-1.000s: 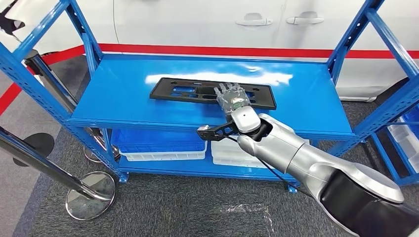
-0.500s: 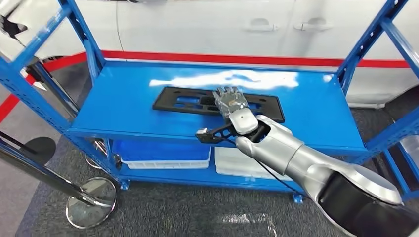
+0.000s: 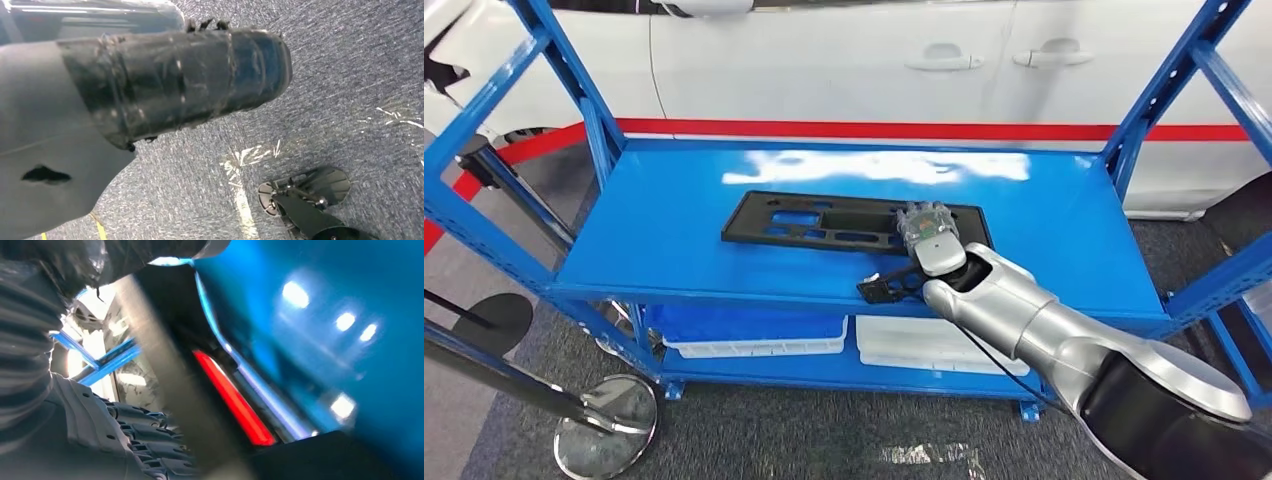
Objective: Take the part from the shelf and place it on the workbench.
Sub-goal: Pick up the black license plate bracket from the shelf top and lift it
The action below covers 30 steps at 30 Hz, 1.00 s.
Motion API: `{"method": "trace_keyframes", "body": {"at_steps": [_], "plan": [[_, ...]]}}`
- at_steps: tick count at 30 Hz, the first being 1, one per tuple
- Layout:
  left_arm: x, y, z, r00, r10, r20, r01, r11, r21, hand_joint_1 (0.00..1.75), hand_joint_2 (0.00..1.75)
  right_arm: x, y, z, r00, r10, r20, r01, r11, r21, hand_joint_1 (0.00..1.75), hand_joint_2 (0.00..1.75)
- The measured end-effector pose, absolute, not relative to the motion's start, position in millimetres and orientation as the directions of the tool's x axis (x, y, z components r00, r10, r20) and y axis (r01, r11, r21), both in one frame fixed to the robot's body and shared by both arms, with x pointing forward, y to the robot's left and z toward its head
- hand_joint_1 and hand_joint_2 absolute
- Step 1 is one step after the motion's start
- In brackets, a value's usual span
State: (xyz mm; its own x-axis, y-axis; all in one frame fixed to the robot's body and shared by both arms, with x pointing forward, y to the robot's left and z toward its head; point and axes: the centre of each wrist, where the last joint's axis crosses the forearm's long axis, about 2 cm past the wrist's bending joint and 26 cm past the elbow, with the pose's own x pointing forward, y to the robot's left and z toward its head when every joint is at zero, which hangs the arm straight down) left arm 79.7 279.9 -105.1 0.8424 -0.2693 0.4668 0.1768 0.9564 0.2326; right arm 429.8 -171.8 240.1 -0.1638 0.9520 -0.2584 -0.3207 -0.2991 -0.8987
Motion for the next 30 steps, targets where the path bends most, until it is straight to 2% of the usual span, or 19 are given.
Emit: {"method": "trace_keyframes", "body": {"at_steps": [9, 10, 13, 14, 28, 30], "plan": [[80, 280, -105, 0.831, -0.261, 0.490, 0.167, 0.959, 0.228, 0.00, 0.00, 432, -193, 225, -0.115, 0.961, -0.252, -0.352, -0.277, -0.894, 0.00, 1.75], [79, 280, -105, 0.830, -0.260, 0.492, 0.166, 0.960, 0.227, 0.00, 0.00, 433, -194, 224, -0.108, 0.963, -0.249, -0.342, -0.271, -0.900, 0.34, 1.75], [80, 280, -105, 0.827, -0.260, 0.499, 0.167, 0.960, 0.224, 0.00, 0.00, 434, -198, 225, -0.093, 0.965, -0.244, -0.315, -0.261, -0.913, 1.64, 1.75], [80, 280, -105, 0.826, -0.260, 0.500, 0.167, 0.960, 0.223, 0.00, 0.00, 434, -198, 225, -0.091, 0.966, -0.243, -0.310, -0.259, -0.915, 1.75, 1.75], [79, 280, -105, 0.818, -0.245, 0.520, 0.158, 0.966, 0.207, 0.00, 0.00, 435, -195, 234, -0.093, 0.969, -0.227, -0.234, -0.243, -0.941, 1.75, 1.75], [81, 280, -105, 0.814, -0.240, 0.530, 0.156, 0.967, 0.200, 0.00, 0.87, 435, -194, 236, -0.100, 0.969, -0.226, -0.221, -0.243, -0.945, 1.75, 1.75]]}}
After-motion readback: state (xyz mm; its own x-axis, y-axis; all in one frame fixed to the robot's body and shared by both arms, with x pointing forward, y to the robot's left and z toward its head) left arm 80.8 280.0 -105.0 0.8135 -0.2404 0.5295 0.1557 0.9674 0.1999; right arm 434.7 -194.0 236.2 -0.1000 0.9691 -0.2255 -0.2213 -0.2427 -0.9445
